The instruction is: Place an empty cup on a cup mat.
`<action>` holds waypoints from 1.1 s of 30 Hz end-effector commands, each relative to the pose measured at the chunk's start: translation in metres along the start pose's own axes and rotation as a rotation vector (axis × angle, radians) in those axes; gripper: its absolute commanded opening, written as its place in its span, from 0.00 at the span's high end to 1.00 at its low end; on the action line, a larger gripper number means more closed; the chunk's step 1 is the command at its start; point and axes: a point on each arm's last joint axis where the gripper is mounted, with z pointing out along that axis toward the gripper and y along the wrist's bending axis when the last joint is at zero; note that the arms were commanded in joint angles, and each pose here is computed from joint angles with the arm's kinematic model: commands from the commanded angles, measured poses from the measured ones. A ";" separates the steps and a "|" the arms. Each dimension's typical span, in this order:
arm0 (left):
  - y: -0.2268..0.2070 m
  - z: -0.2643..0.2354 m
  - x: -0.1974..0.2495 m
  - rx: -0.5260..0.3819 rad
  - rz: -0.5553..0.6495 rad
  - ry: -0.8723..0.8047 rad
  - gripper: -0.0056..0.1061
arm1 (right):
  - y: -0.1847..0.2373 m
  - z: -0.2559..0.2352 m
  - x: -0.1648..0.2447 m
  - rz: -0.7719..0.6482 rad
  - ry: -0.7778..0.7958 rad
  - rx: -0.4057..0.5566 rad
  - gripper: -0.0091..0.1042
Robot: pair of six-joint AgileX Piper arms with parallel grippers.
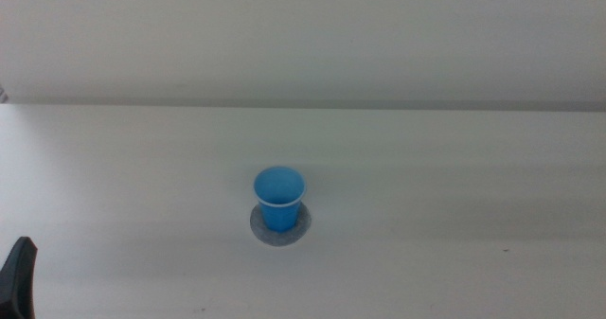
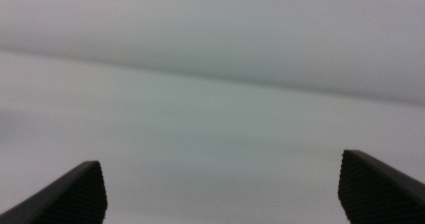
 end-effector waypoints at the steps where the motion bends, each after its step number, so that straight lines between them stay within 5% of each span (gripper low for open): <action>1: 0.000 -0.001 0.011 0.008 0.000 -0.013 0.11 | 0.001 -0.008 0.009 -0.012 -0.085 0.017 0.10; 10: 0.000 -0.001 0.011 0.008 0.000 -0.013 0.11 | 0.009 -0.029 0.055 0.068 -0.250 0.009 0.10; 22: 0.000 -0.001 0.011 0.008 0.000 -0.013 0.11 | 0.015 -0.009 0.098 0.071 -0.106 -0.007 0.10; 33: 0.000 -0.001 0.011 0.008 0.000 -0.013 0.11 | 0.014 -0.009 0.093 0.072 -0.152 -0.002 0.10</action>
